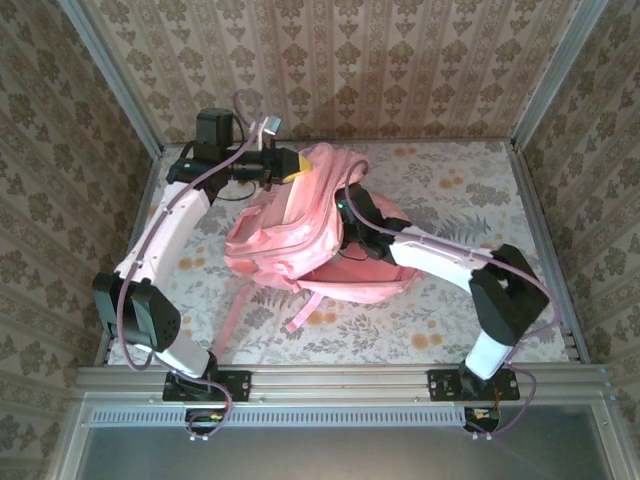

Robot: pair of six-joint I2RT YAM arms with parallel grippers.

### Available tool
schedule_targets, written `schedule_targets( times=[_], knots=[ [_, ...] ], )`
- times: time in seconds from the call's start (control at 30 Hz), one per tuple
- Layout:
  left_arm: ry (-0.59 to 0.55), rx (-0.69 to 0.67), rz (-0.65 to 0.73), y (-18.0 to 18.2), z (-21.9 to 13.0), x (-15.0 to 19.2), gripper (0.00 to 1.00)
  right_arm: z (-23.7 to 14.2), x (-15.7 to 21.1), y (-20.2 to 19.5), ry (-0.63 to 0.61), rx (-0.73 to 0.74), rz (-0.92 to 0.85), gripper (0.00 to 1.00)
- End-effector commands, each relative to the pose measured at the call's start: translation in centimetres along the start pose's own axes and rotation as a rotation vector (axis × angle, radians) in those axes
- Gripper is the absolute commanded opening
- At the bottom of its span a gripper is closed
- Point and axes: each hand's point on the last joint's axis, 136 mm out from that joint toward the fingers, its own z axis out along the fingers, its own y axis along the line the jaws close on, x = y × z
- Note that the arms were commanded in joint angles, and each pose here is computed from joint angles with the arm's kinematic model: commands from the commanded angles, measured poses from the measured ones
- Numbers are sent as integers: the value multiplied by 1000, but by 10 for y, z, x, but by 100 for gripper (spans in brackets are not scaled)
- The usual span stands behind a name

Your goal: Pack books, pencil case, and school supplies into a backpack

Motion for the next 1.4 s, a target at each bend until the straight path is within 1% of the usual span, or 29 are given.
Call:
schedule_targets(
  times=[0.0, 0.13, 0.3, 0.37, 0.5, 0.63, 0.7, 0.8, 0.9, 0.97, 1.03, 1.07, 1.13, 1.2, 1.27, 1.37],
  knots=[
    [-23, 83, 186, -49, -18, 5, 0, -42, -11, 8, -61, -46, -94, 91],
    [-35, 49, 159, -36, -17, 1, 0, -88, -19, -8, -125, -49, -117, 96],
    [-37, 14, 146, -25, -12, 3, 0, -145, -23, -46, -212, 100, -191, 95],
    [-29, -1, 141, -19, -7, 6, 0, -166, -24, -54, -257, 137, -227, 93],
    [16, -62, 128, -1, 12, 16, 0, -197, -22, -55, -343, 106, -304, 92],
    [62, -149, 119, 25, 36, 29, 0, -229, -25, -74, -437, 183, -328, 90],
    [109, -189, 121, 37, 55, 42, 0, -242, -24, -83, -472, 211, -336, 88],
    [157, -225, 117, 54, 74, 53, 0, -251, -21, -97, -485, 258, -325, 85],
    [179, -251, 107, 67, 90, 60, 0, -250, -13, -94, -447, 236, -365, 85],
    [183, -270, 92, 75, 98, 61, 13, -253, -12, -93, -442, 233, -374, 85],
    [167, -265, 90, 74, 99, 59, 24, -258, -10, -85, -440, 197, -397, 86],
    [146, -281, 94, 73, 95, 56, 29, -259, -8, -76, -428, 166, -424, 84],
    [98, -324, 118, 68, 83, 52, 34, -258, 0, -59, -360, 112, -490, 80],
    [41, -366, 145, 60, 65, 50, 38, -252, 5, -52, -270, 125, -512, 77],
    [-14, -416, 134, 61, 44, 55, 40, -245, 12, -58, -174, 178, -495, 75],
    [-93, -512, 79, 77, 13, 71, 43, -229, 30, -57, -56, 178, -493, 71]
  ],
)
